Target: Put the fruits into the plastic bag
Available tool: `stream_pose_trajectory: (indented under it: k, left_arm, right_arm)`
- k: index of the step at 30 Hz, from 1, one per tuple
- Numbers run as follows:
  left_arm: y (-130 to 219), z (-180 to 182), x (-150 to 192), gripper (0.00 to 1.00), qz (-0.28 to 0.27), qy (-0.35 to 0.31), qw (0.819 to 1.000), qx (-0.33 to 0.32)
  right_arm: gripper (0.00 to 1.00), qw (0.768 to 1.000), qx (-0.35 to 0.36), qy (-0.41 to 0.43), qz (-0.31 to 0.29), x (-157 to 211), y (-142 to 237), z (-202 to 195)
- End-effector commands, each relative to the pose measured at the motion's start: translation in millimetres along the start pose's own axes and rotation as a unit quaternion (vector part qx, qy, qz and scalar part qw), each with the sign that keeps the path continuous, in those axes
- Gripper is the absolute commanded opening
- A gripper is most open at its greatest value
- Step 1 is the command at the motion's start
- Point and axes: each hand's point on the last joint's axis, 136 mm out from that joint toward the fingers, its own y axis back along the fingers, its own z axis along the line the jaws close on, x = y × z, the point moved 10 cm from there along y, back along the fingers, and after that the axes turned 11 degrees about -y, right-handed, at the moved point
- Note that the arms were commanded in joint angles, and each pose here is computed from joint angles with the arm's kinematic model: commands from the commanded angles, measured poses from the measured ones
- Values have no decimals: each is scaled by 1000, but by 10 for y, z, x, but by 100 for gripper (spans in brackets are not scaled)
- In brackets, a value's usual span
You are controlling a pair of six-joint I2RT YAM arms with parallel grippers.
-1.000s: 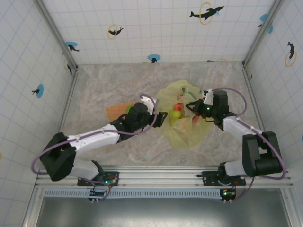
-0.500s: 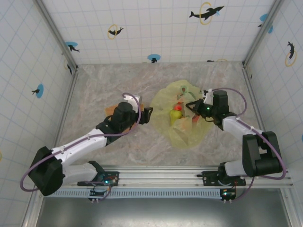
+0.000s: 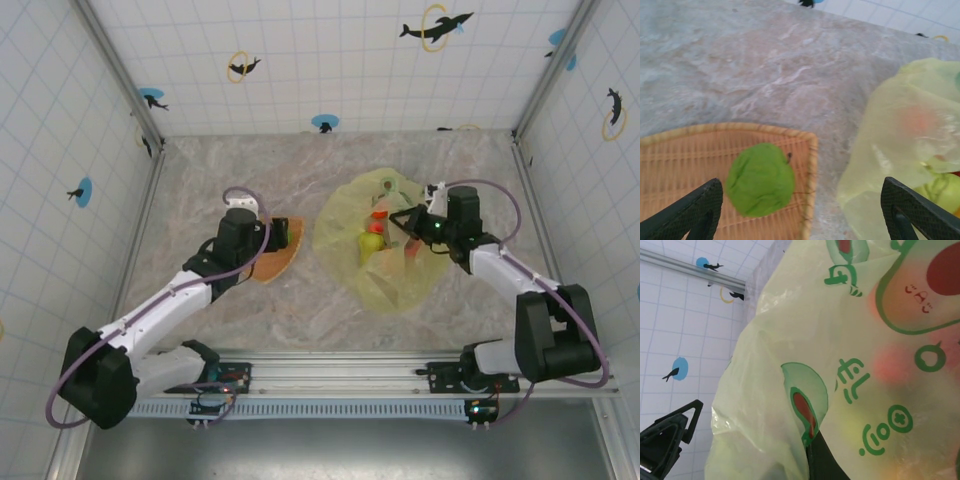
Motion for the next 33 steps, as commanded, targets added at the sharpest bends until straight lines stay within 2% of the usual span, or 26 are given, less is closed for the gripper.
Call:
stream_pose_trajectory:
  k: [1, 12, 25, 33]
  left_arm:
    - [-93, 102, 53, 86, 43, 15, 998, -41]
    - [-442, 185, 173, 92, 102, 4, 991, -88]
    - [-818, 140, 221, 93, 136, 14, 989, -62]
    - [-982, 113, 266, 90, 151, 19, 987, -46]
  right_arm:
    - [0, 999, -21, 32, -19, -41, 49, 264]
    - [0, 999, -33, 42, -11, 5, 32, 335]
    - [0, 999, -28, 39, -6, 2, 31, 276]
    - [0, 999, -24, 33, -4, 3, 19, 206]
